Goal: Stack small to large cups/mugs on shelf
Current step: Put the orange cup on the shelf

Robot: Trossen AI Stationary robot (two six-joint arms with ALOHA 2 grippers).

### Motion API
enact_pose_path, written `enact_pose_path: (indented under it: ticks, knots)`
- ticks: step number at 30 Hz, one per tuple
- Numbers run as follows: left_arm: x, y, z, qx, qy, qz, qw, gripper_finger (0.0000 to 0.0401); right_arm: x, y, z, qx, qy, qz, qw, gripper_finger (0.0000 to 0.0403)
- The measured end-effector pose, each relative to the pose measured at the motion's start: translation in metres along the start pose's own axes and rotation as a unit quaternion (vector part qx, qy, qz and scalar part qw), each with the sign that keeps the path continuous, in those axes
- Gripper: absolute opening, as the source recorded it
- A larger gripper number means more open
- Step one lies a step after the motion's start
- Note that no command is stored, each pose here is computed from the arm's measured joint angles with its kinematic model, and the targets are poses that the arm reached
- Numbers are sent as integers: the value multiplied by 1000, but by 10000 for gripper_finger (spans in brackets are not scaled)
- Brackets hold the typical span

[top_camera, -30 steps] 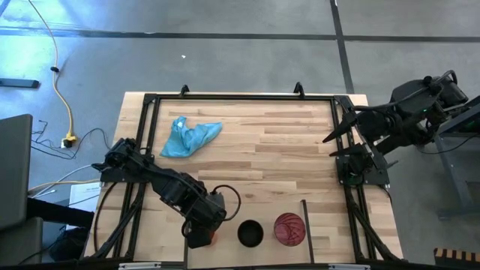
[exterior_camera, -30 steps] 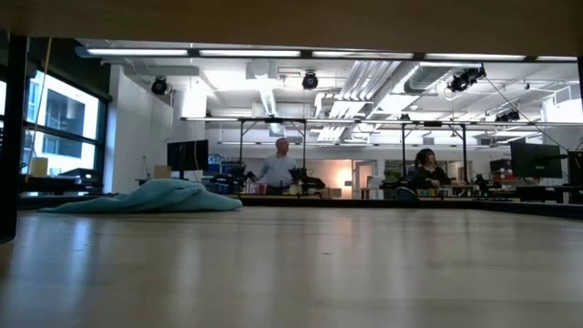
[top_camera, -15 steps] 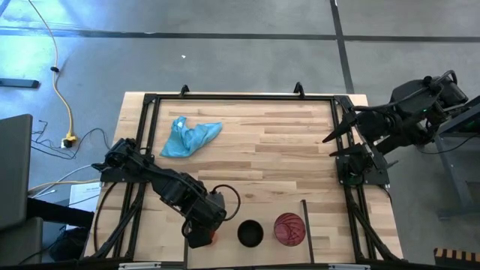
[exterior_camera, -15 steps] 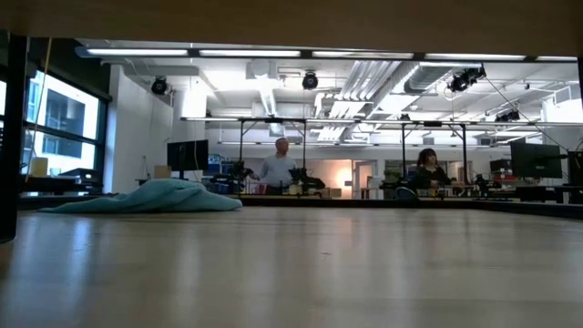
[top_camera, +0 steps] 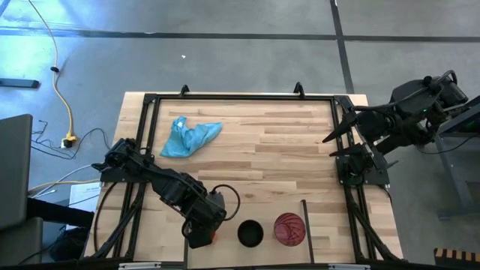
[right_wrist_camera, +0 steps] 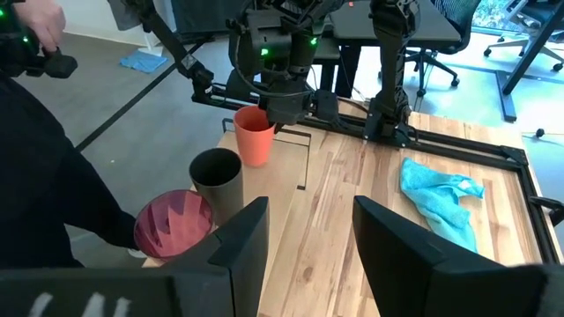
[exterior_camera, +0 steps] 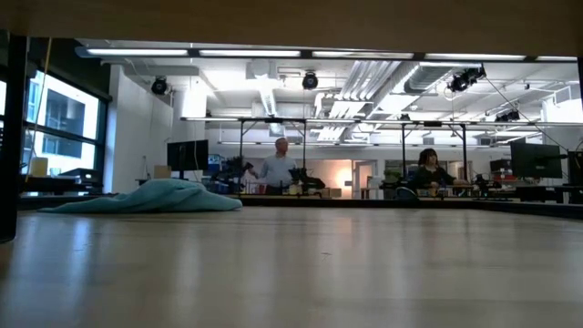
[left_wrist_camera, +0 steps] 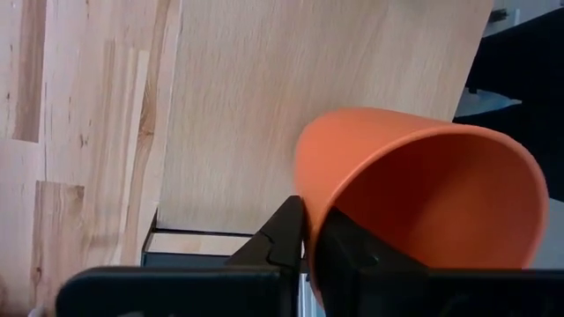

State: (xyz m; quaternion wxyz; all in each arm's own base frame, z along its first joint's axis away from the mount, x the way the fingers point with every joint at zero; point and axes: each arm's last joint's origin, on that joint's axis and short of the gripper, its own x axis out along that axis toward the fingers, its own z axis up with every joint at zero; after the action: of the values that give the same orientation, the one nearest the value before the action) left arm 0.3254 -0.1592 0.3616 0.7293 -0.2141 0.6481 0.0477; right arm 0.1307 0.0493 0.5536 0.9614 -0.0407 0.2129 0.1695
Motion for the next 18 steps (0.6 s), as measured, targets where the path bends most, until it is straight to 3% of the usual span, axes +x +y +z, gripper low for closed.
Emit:
enact_pose_path:
  ticks: [18]
  knots:
    - [0, -3, 2, -3, -4, -22, 1000, 51, 0, 0, 0, 0, 0, 0, 1000, 158]
